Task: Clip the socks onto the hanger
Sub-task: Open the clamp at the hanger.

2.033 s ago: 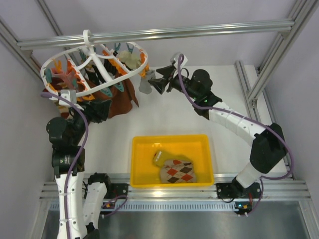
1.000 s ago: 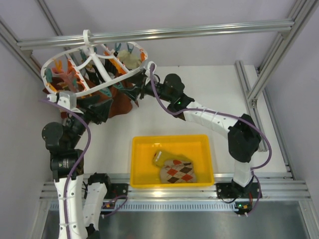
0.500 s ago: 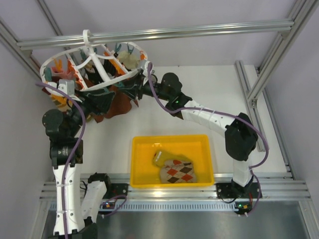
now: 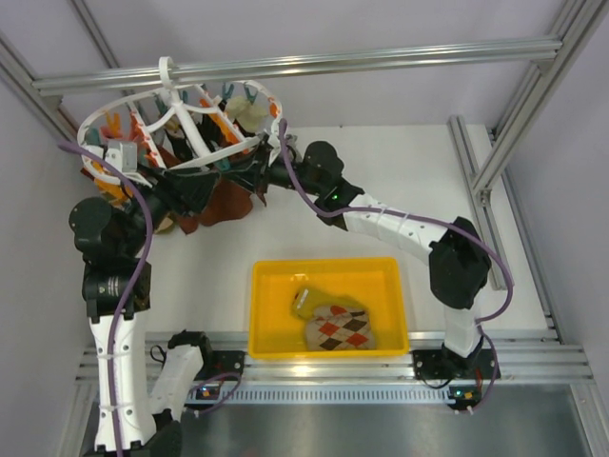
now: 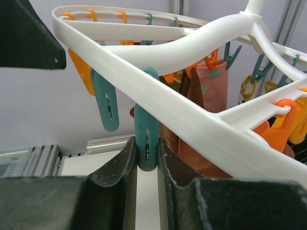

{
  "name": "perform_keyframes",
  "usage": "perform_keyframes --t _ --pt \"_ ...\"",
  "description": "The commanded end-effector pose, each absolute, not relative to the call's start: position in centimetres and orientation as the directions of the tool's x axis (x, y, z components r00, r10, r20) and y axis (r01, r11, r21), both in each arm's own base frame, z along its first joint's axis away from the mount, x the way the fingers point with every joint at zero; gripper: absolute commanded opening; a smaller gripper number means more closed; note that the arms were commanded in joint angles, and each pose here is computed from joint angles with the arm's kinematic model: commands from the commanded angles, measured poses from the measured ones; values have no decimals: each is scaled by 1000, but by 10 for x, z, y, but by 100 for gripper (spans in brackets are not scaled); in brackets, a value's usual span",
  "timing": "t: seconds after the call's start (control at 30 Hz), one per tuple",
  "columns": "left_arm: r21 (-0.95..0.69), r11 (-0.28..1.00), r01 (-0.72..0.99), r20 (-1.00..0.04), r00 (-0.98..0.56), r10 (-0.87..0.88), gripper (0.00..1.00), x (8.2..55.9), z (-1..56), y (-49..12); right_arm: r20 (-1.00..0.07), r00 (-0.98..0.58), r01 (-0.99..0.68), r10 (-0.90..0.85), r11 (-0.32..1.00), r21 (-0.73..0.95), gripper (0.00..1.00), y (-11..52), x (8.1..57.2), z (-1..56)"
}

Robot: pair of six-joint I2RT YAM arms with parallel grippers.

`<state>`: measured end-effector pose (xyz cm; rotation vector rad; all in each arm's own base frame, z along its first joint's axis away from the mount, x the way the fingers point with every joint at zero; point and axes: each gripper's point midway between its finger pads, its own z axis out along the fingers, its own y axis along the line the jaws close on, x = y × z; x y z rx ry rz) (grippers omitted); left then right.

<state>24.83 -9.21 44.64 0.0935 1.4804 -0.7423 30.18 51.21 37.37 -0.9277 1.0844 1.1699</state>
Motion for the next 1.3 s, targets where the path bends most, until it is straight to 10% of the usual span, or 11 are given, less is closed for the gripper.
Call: perform_keyframes --t 0.0,1.27 --pt "-445 732 516 -890 -165 -425 63 238 442 -102 -933 97 -990 345 133 -54 0 502 272 439" --pt "-445 872 205 -895 -96 -435 60 288 422 -76 -953 36 -999 301 50 -22 0 494 250 434"
